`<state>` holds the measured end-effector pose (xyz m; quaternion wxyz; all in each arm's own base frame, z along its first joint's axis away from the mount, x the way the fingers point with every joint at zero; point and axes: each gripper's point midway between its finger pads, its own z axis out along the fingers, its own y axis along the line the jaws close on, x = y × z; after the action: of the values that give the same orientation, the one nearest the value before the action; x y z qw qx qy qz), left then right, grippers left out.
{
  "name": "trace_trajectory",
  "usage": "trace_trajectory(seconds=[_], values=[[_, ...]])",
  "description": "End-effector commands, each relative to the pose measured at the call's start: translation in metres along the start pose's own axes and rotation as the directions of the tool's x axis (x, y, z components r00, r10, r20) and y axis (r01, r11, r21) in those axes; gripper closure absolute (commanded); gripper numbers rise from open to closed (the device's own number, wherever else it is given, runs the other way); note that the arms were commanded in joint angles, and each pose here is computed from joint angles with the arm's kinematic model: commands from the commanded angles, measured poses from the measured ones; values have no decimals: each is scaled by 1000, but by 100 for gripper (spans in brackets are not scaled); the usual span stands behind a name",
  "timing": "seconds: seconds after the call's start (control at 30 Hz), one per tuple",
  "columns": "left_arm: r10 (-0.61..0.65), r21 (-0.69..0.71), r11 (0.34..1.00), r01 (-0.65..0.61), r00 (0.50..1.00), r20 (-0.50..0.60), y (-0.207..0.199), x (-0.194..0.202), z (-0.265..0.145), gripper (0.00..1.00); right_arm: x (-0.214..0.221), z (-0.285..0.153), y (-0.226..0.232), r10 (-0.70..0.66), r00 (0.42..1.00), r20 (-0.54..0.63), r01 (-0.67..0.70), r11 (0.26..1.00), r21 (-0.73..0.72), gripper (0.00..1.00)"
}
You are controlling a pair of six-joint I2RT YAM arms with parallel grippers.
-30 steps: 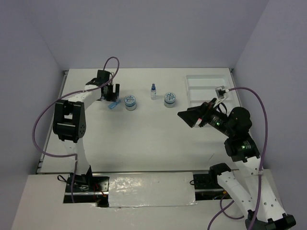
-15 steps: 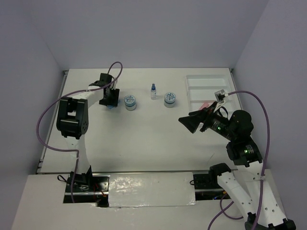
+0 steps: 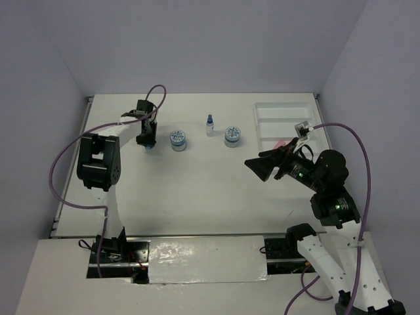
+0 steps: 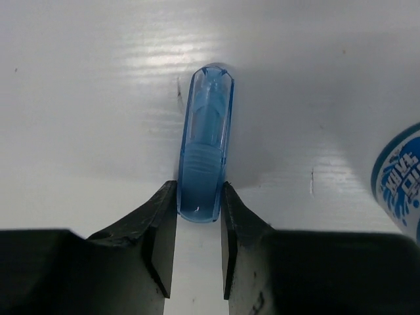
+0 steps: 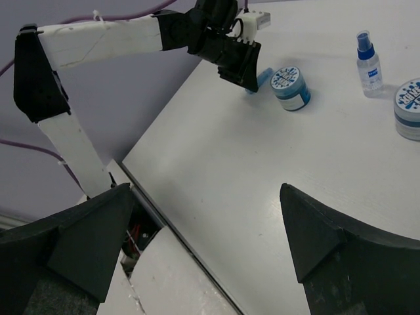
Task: Sort the stationery into containers
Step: Pick up the stationery from the center of the board.
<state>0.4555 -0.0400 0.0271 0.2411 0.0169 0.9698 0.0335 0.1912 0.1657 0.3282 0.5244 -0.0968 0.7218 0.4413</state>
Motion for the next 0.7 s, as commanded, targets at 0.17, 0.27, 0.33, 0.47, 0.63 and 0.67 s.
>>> trace_trajectory(seconds=[0.17, 0.27, 0.33, 0.47, 0.63, 0.67], values=[[-210, 283, 953, 104, 902, 378, -47, -48, -184, 100, -6, 20, -23, 132, 986, 100, -137, 989, 51, 0], [-246, 464, 886, -13, 834, 494, -104, -27, -242, 95, -19, 23, -30, 264, 940, 215, -284, 956, 69, 0], [-246, 548, 832, -81, 832, 496, -133, -2, -253, 97, -38, 25, -28, 287, 913, 290, -318, 946, 68, 0], [-313, 712, 656, -253, 767, 561, -193, 27, -319, 100, -56, 45, -11, 297, 903, 310, -337, 938, 82, 0], [-332, 765, 544, -345, 748, 574, -227, 56, -353, 99, -30, 88, -5, 280, 932, 228, -323, 929, 180, 4], [-328, 763, 545, -348, 749, 576, -229, 57, -354, 99, -24, 94, -3, 282, 936, 209, -319, 932, 173, 5]])
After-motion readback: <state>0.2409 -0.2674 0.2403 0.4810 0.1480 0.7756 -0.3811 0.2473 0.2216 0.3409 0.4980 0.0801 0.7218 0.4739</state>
